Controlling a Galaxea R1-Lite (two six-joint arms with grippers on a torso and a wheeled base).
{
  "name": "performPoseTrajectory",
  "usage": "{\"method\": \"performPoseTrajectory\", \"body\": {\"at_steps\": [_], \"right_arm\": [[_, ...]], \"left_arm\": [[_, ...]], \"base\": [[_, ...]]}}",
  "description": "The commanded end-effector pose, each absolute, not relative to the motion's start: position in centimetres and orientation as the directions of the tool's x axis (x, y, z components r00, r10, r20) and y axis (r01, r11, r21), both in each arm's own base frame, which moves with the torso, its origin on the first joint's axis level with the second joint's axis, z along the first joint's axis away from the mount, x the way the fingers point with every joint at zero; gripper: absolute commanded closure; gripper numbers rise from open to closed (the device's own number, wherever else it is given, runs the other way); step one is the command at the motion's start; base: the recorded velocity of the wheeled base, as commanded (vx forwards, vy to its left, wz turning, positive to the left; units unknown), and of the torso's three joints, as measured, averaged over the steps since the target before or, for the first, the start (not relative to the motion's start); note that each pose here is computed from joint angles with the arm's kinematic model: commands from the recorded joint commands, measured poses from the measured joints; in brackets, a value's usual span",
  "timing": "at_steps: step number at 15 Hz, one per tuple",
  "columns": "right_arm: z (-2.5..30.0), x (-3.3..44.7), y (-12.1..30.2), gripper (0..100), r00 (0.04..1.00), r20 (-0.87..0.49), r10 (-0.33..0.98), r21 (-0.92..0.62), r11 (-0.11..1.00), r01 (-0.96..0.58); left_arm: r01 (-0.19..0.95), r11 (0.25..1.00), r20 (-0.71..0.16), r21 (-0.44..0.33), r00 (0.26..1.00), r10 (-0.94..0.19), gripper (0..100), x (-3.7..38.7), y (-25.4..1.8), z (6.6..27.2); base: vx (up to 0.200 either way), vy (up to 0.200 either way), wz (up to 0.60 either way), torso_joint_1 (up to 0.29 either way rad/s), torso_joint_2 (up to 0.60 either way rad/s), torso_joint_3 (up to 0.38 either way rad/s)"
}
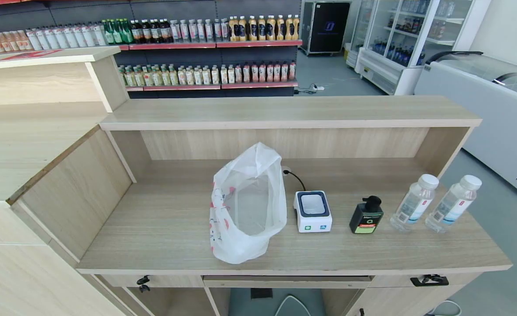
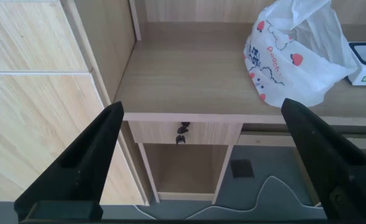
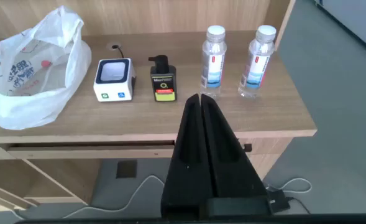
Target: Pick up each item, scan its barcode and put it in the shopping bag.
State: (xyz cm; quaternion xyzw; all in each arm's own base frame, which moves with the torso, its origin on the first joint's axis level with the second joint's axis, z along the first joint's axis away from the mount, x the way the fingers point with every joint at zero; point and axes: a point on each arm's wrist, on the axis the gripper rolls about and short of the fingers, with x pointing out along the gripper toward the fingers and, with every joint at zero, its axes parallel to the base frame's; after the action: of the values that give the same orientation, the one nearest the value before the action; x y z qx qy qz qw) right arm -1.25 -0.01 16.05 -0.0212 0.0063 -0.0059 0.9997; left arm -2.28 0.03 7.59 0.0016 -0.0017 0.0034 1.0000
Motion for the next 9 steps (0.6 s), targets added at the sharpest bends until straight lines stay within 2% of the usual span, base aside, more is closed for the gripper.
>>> {"method": "performPoseTrajectory", "body": {"at_steps": [1,3,4,6,8,9], "right_arm": [[19.9,4.1,0.2,100,0.981,-0.186,0.047,-0.048,0.997,-0.057],[20.3,6.1,0.3,100,0.974,-0.205,0.091,-0.043,0.994,-0.102],[20.3,8.2,0.4,0,0.966,-0.241,0.091,-0.037,0.994,-0.103],[19.9,12.7,-0.1,0,0.951,-0.306,0.05,-0.04,0.997,-0.065],[18.5,17.3,-0.7,0,0.934,-0.337,0.12,-0.035,0.99,-0.14],[17.2,19.5,-1.7,0,0.927,-0.362,0.099,-0.105,0.984,-0.146]], "left_arm": [[-0.008,1.0,0.005,0.003,1.0,0.008,0,-2.3,0.0,7.6],[-0.008,1.0,0.005,0.003,1.0,0.008,0,-2.3,0.0,7.6],[-0.008,1.0,0.005,0.003,1.0,0.008,0,-2.3,0.0,7.6],[-0.008,1.0,0.005,0.003,1.0,0.008,0,-2.3,0.0,7.6],[-0.008,1.0,0.005,0.003,1.0,0.008,0,-2.3,0.0,7.6],[-0.008,1.0,0.005,0.003,1.0,0.008,0,-2.3,0.0,7.6]], "base": [[0.0,0.0,0.0,0.0,0.0,0.0],[0.0,0.0,0.0,0.0,0.0,0.0],[0.0,0.0,0.0,0.0,0.0,0.0],[0.0,0.0,0.0,0.0,0.0,0.0],[0.0,0.0,0.0,0.0,0.0,0.0],[0.0,0.0,0.0,0.0,0.0,0.0]]}}
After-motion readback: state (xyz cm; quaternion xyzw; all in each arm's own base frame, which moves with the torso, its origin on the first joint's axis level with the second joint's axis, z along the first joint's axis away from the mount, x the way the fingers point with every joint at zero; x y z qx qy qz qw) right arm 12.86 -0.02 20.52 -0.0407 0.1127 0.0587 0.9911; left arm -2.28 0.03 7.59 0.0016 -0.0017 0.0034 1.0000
